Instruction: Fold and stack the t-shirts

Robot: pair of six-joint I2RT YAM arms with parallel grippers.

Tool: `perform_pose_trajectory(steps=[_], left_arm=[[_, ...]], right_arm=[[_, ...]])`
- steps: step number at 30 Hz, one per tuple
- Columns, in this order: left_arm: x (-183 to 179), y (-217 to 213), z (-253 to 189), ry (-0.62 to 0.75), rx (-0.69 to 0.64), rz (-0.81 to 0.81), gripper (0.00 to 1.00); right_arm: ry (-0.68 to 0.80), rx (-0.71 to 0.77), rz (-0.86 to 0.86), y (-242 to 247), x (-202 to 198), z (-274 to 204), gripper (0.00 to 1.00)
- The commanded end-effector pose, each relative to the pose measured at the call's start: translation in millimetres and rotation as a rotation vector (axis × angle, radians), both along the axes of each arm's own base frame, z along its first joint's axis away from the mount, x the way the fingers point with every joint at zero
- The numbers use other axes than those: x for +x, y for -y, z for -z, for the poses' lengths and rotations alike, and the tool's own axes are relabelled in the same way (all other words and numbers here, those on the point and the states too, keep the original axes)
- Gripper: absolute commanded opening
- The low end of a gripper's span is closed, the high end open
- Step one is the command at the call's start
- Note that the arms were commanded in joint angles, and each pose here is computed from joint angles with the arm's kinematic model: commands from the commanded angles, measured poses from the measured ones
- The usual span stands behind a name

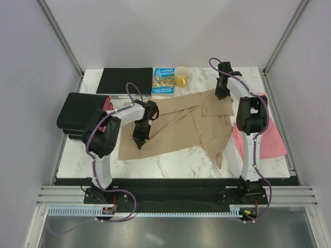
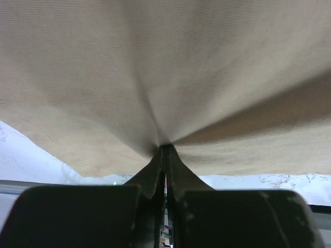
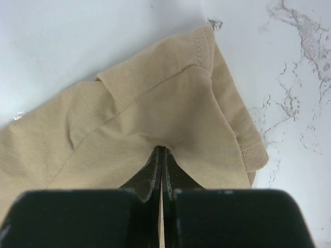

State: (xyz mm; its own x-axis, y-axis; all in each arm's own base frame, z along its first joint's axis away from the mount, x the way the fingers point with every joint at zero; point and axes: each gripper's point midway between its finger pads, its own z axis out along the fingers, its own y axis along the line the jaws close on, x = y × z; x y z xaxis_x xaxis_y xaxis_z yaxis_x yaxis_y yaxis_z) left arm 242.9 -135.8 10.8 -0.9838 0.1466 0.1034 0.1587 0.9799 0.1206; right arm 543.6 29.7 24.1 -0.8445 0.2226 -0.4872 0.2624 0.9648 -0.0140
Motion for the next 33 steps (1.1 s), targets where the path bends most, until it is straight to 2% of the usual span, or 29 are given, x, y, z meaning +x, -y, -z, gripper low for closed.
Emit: perform_pose_trajectory(steps=[1, 7, 17, 24, 26, 27, 29, 33], left_arm=[[15, -20, 17, 0.021, 0.071, -0.049, 0.02], [35, -15, 12, 0.059, 0.05, -0.055, 0.02], [81, 6, -20, 0.233, -0.018, -0.108, 0.07], [140, 11, -77, 0.46, -0.044, -0.174, 0.14], [152, 7, -75, 0.467, -0.032, -0.193, 0.15], [165, 4, -70, 0.469, -0.035, -0.215, 0.14], [177, -1, -63, 0.459, -0.024, -0.237, 0.02], [218, -9, -64, 0.512, -0.025, -0.28, 0.02]], right_arm=[[-0.007, -0.022, -0.005, 9, 7, 9, 0.0], [-0.019, -0.015, -0.012, 10, 7, 11, 0.0], [-0.055, 0.021, -0.014, 4, -13, -2, 0.01], [-0.002, 0.042, -0.02, 1, -8, -28, 0.05], [0.011, 0.049, -0.025, -1, -5, -32, 0.06], [0.011, 0.051, -0.026, -1, -6, -33, 0.06], [0.013, 0.056, -0.026, -2, -6, -34, 0.03], [0.009, 0.066, -0.029, -3, -10, -29, 0.0]])
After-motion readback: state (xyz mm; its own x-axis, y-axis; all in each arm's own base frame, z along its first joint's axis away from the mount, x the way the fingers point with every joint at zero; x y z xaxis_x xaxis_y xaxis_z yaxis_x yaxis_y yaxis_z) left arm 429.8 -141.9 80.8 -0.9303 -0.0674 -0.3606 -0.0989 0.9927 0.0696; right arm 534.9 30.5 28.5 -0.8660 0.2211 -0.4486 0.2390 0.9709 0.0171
